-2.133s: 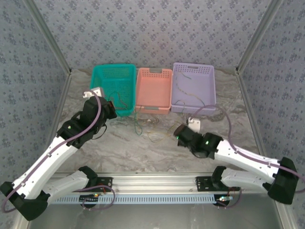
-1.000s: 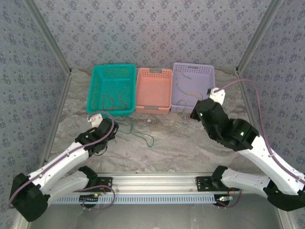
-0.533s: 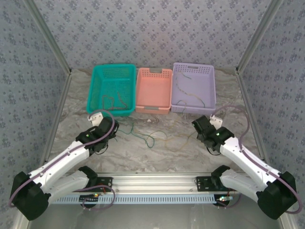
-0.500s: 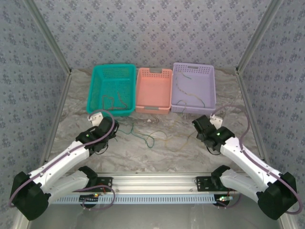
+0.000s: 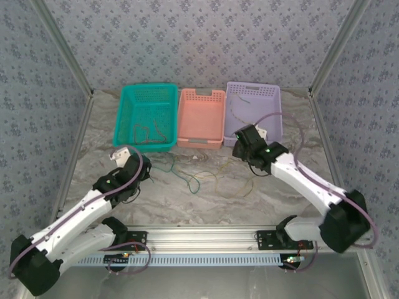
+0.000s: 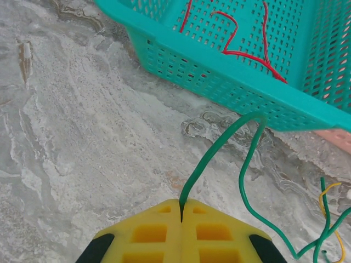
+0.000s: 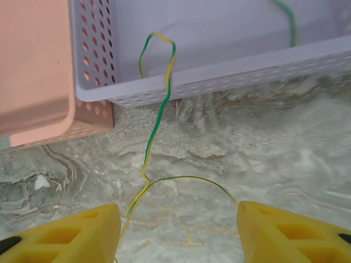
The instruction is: Untangle the cables
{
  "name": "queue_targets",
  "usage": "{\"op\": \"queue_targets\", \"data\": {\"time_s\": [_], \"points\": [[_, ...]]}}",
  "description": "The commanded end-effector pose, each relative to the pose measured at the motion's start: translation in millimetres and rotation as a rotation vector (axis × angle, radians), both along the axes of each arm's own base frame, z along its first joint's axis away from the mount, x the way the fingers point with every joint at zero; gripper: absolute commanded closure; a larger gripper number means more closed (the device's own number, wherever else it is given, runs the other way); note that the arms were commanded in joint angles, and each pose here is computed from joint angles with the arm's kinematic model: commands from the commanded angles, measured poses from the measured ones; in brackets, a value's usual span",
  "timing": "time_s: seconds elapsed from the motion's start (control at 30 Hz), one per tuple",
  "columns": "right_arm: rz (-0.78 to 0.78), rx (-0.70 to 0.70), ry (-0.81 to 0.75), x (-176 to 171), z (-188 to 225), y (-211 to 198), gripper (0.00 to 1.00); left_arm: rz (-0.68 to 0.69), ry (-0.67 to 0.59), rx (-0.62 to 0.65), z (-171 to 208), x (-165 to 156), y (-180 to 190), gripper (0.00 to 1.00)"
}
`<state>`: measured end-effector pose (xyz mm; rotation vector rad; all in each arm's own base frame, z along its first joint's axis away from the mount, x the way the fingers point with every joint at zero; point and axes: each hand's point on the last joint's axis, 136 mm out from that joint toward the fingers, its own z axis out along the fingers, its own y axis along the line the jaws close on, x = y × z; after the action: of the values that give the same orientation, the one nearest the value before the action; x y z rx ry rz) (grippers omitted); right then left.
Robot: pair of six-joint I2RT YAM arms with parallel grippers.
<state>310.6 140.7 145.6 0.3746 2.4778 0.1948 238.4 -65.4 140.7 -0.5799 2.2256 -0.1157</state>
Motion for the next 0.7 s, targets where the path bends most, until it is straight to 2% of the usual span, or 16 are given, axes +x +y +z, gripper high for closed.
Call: {"op": "queue_targets", "data": {"time_s": [0.0, 0.1, 0.2, 0.27, 0.43, 0.6, 0.67], "points": [[0.039, 0.127, -0.034, 27.4, 1.0, 27.2, 0.41, 0.026, 0.019, -0.038, -11.9, -10.5, 5.8, 0.89], [0.003, 0.127, -0.007, 40.0, -14.3, 29.3, 0.46, 0.023, 0.023, -0.048, -16.3, -14.9, 7.2, 0.60], [-0.049, 0.109, 0.050, 45.6, -36.2, 24.0, 0.52, 0.012, 0.034, -0.059, -17.9, -17.8, 5.8, 0.43], [-0.070, 0.106, 0.063, 47.0, -46.1, 22.3, 0.57, 0.000, 0.038, -0.067, -17.3, -18.4, 3.6, 0.36], [-0.093, 0.108, 0.040, 59.5, -46.5, 19.7, 0.74, -0.043, 0.036, -0.108, -9.9, -17.2, -7.0, 0.35], [-0.086, 0.065, -0.010, 68.1, -19.1, 15.9, 0.98, -0.089, 0.028, -0.144, -3.3, -15.8, -17.7, 0.38], [-0.088, 0.056, -0.053, 68.3, -0.9, 12.1, 1.00, -0.114, 0.011, -0.157, 1.7, -14.5, -22.1, 0.41]]}}
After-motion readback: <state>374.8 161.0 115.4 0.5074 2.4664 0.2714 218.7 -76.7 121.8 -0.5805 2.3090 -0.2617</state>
